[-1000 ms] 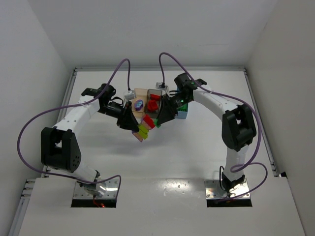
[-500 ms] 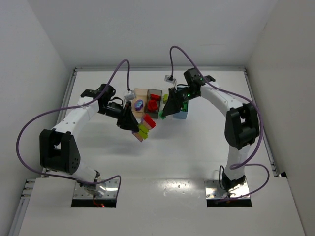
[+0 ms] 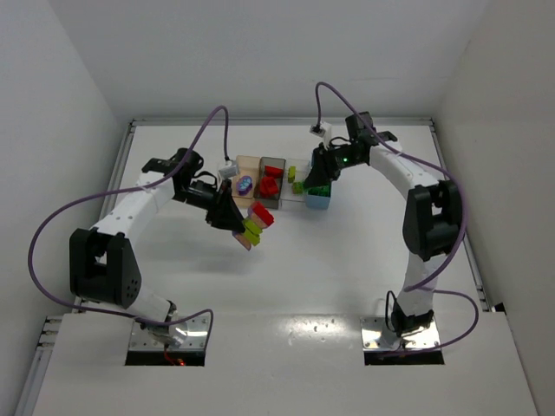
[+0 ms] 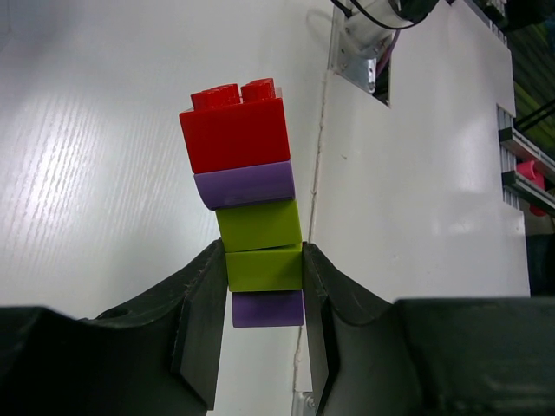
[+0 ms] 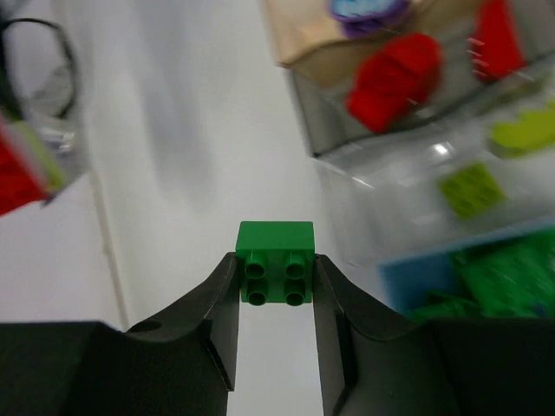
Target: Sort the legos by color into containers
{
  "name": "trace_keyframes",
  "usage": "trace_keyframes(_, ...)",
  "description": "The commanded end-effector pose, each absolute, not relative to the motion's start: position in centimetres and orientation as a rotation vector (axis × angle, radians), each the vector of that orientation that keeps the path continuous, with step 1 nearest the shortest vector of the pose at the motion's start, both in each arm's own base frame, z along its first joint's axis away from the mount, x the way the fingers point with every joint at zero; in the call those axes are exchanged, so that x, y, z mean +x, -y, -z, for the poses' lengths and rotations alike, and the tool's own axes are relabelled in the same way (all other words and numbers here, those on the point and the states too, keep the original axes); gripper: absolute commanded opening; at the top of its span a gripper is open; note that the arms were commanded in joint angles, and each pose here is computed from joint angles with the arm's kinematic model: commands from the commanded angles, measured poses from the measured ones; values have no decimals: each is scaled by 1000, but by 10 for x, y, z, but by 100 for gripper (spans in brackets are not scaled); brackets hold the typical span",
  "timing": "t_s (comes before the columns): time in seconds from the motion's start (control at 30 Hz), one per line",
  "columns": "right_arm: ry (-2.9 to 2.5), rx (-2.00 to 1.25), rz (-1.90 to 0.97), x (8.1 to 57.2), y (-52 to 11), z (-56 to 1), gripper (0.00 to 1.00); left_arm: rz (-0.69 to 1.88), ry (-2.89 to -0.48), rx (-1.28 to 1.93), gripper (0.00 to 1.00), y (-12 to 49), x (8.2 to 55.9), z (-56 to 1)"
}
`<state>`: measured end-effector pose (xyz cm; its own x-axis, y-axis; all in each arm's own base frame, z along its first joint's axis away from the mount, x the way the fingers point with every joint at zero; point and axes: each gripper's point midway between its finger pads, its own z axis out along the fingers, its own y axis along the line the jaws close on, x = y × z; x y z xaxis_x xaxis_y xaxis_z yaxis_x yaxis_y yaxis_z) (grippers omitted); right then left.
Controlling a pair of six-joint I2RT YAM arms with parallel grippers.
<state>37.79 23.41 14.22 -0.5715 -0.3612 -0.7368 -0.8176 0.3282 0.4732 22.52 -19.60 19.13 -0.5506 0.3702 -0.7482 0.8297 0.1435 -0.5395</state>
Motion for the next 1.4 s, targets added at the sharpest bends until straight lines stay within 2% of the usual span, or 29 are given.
trace_keyframes(0.0, -2127, -893, -795, 433, -202, -136, 0, 1369, -1906, 1168, 11, 200, 223, -206)
trace_keyframes(0.13, -2153, -847, -653, 454, -185, -128, 0, 1356, -1912, 1162, 11, 200, 226, -205)
trace_keyframes(0.33, -2225, -854, -568, 459, -177, -97, 1, 1345, -1920, 1154, 11, 199, 227, -204)
trace_keyframes(0.43, -2253, -868, -548, 459, -177, -86, 10, 1342, -1918, 1150, 11, 199, 226, -204)
trace_keyframes(0.57, -2272, -875, -535, 460, -175, -76, 32, 1325, -1917, 1150, 11, 199, 227, -206)
trace_keyframes(0.63, -2272, -875, -535, 460, -175, -76, 38, 1330, -1924, 1143, 11, 199, 227, -203)
trace_keyframes(0.67, -2272, -875, -535, 460, -175, -76, 49, 1330, -1924, 1143, 11, 199, 227, -203)
trace_keyframes(0.77, -2265, -880, -557, 458, -178, -77, 65, 1320, -1932, 1144, 11, 198, 228, -202)
trace_keyframes(0.9, -2194, -879, -578, 458, -183, -105, 74, 1319, -1931, 1140, 11, 198, 226, -202)
trace_keyframes(1.0, -2158, -877, -594, 454, -182, -126, 74, 1319, -1931, 1140, 11, 197, 224, -202)
trace_keyframes(1.07, -2077, -905, -663, 445, -192, -154, 74, 1335, -1932, 1135, 11, 198, 222, -201)
trace_keyframes(1.27, -1776, -1091, -1218, 379, -241, -224, 75, 1366, -1909, 1131, 11, 200, 217, -204)
trace_keyframes(1.3, -1755, -1119, -1361, 358, -252, -230, 75, 1367, -1909, 1131, 11, 200, 217, -204)
trace_keyframes(1.37, -1767, -1120, -1501, 345, -265, -224, 79, 1376, -1901, 1130, 11, 200, 217, -206)
